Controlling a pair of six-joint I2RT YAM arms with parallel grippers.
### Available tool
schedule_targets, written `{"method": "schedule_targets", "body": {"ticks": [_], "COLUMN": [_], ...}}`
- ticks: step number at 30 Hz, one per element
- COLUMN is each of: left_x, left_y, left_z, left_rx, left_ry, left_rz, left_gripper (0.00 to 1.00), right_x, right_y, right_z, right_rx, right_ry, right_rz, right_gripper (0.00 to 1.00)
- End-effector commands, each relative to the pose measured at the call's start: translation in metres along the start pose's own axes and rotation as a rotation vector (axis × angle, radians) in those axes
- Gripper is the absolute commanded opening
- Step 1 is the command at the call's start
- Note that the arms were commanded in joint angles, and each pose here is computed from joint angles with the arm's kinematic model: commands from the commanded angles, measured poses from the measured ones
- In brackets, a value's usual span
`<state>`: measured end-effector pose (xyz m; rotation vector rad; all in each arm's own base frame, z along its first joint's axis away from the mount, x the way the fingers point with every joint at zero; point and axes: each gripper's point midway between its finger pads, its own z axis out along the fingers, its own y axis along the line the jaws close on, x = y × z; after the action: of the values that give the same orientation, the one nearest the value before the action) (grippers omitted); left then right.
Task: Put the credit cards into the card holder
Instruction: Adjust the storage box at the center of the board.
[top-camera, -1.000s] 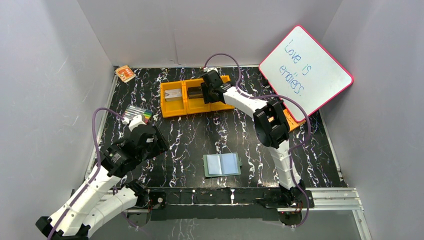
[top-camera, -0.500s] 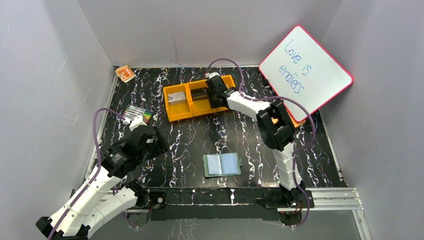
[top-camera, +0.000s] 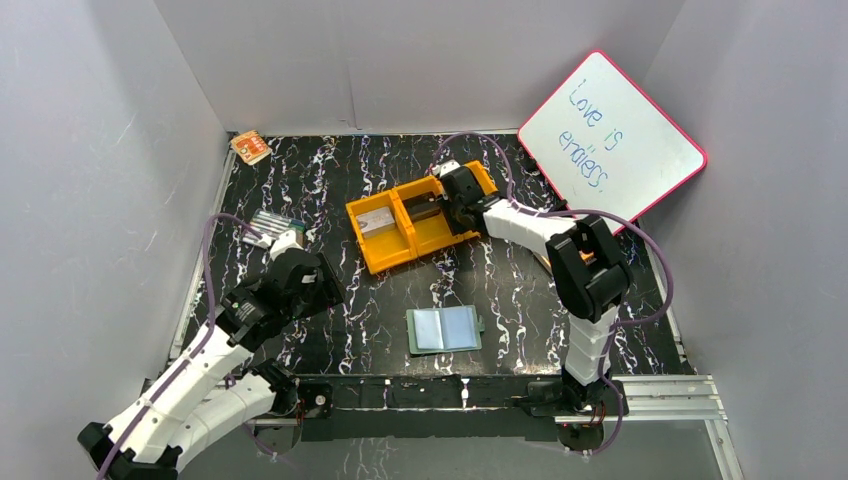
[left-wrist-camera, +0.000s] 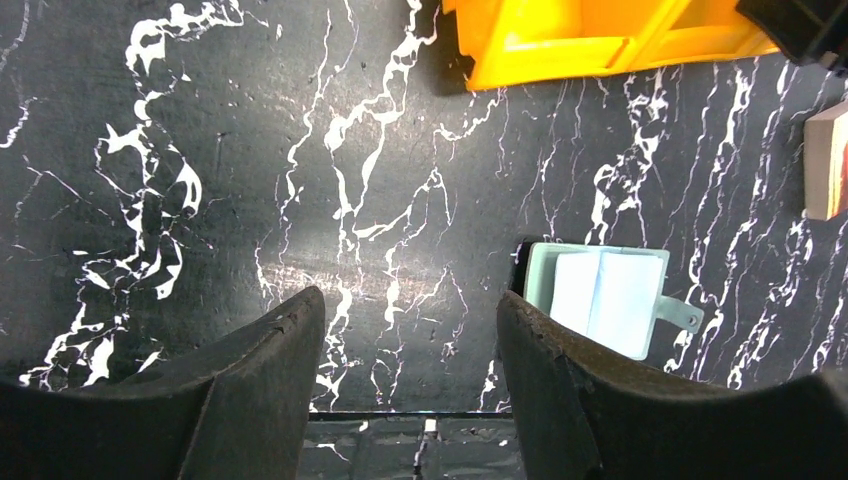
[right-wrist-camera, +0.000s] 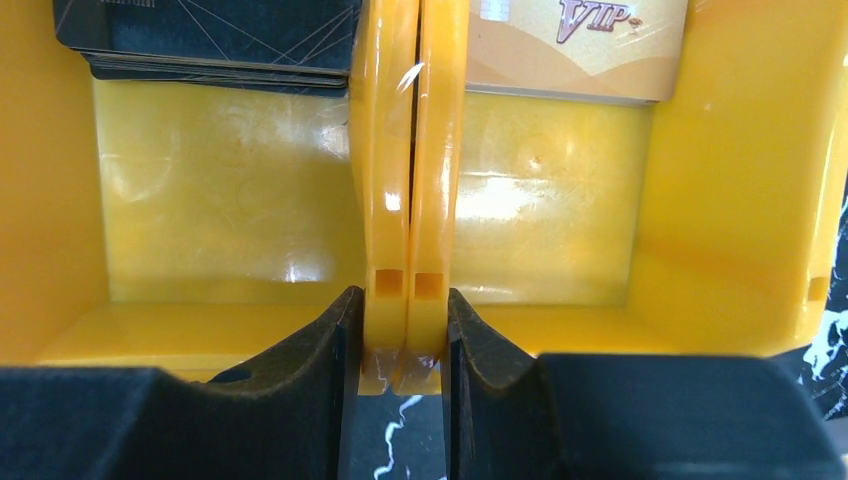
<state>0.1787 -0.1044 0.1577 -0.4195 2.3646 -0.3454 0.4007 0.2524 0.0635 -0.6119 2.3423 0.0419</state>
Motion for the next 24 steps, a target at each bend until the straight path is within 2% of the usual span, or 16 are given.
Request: {"method": "schedule_targets", "body": {"ticks": [1,9,12,14,16,20,24], "left_x": [0.009,0.015,0.014,0.013,0.012,0.007,-0.006], "left_y": [-0.006,-0.009,-0.010,-0.012,-0.015,-0.022,-0.031], "left_z": [0.012,0.020,0.022,0.023,0.025,0.030,0.036], "left_rx": [0.018,0.025,0.024,0.025,0.029,0.026,0.021], "left_ry": [0.038,0.057,0.058,0.057,0.057,0.055,0.021], "left_rz": [0.004,0.002,0.005,0.007,0.009,0.014,0.007], "left_gripper": [0.62,0.61,0.61,0.61,0.61,0.61,0.61], "right_x": [-0.018,-0.020,-0.027,-0.034,-0.041,-0.052,-0.041], "right_y": [-0.030,-0.044,-0.041,-0.039,-0.036,-0.028,-0.011], "right_z": [-0.024,-0.036,-0.044,-0.053,-0.064,-0.089,-0.109], "right_rx": [0.091,0.081,0.061,0.046,0.028,-0.026,-0.108], "right_ry": [-0.084,-0.120,-0.124,-0.131,-0.143,-0.179,-0.157], "right_rz": [-0.152,-0.130,-0.083,-0.039,0.007,0.133,0.362], "right_gripper": [0.33,0.38,0.51,0.66,0.72,0.75,0.72]}}
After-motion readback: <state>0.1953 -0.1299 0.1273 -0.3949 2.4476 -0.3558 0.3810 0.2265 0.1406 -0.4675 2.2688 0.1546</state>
